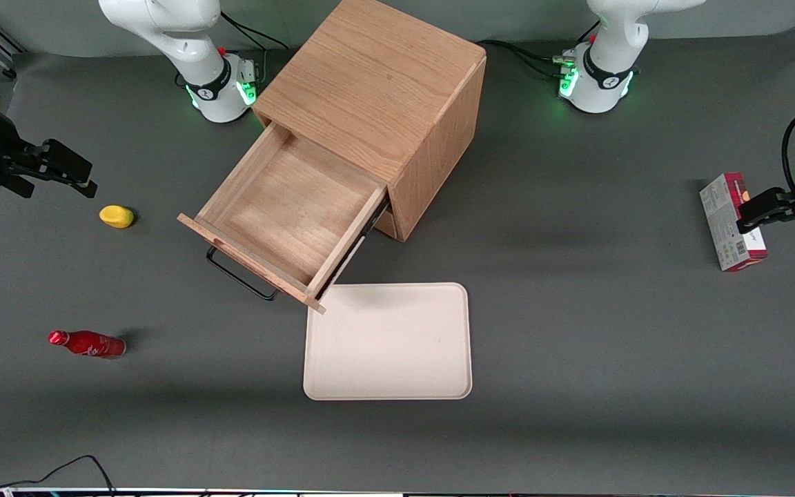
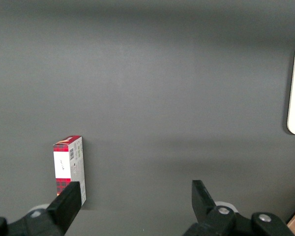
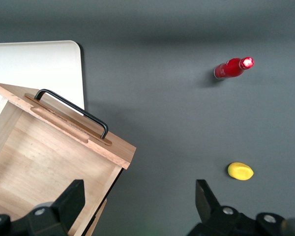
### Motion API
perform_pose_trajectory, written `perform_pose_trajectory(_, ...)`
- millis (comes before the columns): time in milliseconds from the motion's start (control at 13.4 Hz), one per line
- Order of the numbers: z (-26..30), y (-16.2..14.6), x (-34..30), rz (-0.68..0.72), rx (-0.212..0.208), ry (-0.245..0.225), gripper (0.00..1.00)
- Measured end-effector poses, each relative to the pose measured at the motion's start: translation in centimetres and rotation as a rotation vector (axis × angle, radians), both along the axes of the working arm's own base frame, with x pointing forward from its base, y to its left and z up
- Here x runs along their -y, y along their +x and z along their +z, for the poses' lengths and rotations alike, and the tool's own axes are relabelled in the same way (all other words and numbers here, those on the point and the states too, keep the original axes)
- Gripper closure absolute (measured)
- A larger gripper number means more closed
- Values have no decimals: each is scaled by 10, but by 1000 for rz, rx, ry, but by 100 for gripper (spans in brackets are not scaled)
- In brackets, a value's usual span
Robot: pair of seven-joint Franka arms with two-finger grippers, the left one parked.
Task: Close top drawer
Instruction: 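Move the right gripper out toward the open drawer's front panel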
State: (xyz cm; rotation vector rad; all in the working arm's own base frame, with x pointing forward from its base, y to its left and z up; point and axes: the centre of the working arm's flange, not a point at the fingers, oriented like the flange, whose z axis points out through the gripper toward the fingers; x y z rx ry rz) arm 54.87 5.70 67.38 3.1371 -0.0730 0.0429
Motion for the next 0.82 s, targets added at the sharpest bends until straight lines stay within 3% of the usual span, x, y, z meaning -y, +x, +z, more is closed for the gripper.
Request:
perform_pose_trajectory(521,2,-3,-4,23,-12,-2,0)
perform_pose_trajectory(819,-4,-8,-4,45,-69,-7,0)
